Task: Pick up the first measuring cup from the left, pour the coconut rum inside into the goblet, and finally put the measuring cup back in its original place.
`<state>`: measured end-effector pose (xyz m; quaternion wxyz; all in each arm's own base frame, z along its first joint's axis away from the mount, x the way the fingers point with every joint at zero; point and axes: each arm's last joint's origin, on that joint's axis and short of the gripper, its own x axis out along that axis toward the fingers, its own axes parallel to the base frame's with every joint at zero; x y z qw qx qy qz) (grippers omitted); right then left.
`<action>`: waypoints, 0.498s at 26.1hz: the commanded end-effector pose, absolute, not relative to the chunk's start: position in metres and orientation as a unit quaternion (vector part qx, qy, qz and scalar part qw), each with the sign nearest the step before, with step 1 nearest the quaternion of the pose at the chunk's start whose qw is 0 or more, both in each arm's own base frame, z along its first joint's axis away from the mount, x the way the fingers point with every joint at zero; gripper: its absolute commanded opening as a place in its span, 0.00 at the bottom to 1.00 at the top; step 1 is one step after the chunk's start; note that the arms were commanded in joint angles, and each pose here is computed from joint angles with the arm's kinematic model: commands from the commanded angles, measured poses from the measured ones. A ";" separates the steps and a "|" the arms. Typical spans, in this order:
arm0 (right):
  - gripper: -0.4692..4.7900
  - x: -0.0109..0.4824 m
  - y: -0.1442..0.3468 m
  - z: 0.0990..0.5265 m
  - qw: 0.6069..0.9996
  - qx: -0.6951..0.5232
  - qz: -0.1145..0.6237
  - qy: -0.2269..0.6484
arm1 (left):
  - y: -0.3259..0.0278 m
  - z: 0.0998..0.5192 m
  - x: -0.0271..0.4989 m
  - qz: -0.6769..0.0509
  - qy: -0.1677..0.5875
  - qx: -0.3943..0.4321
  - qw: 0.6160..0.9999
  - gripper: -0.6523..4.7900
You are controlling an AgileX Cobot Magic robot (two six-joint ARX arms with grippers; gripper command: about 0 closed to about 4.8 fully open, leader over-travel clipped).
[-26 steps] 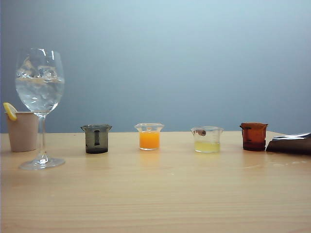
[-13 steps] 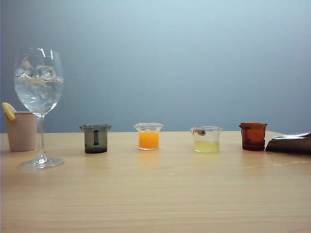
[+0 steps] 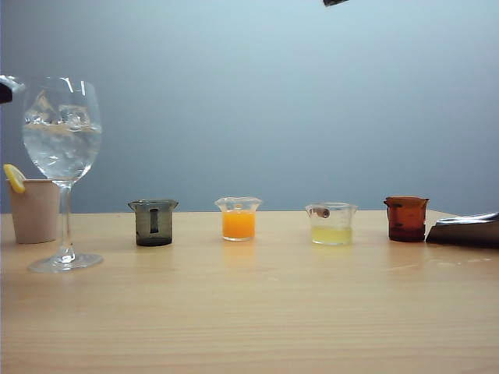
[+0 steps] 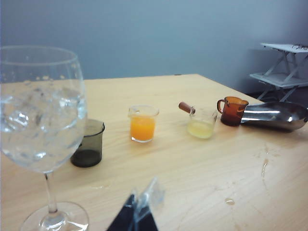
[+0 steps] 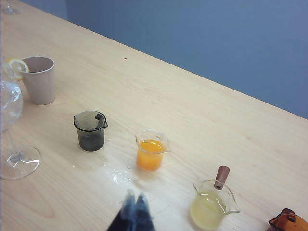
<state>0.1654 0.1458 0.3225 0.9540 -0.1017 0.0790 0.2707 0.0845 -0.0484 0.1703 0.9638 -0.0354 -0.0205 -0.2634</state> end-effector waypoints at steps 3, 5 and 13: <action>0.08 0.165 0.146 0.325 0.955 -0.098 0.271 0.071 | -0.048 0.172 0.084 -0.265 -0.023 -0.037 0.963 0.11; 0.08 0.165 0.146 0.325 0.955 -0.098 0.271 0.071 | -0.048 0.172 0.084 -0.262 -0.023 -0.037 0.964 0.11; 0.08 0.165 0.146 0.325 0.955 -0.098 0.272 0.071 | -0.034 0.172 0.091 -0.161 -0.025 -0.062 0.985 0.11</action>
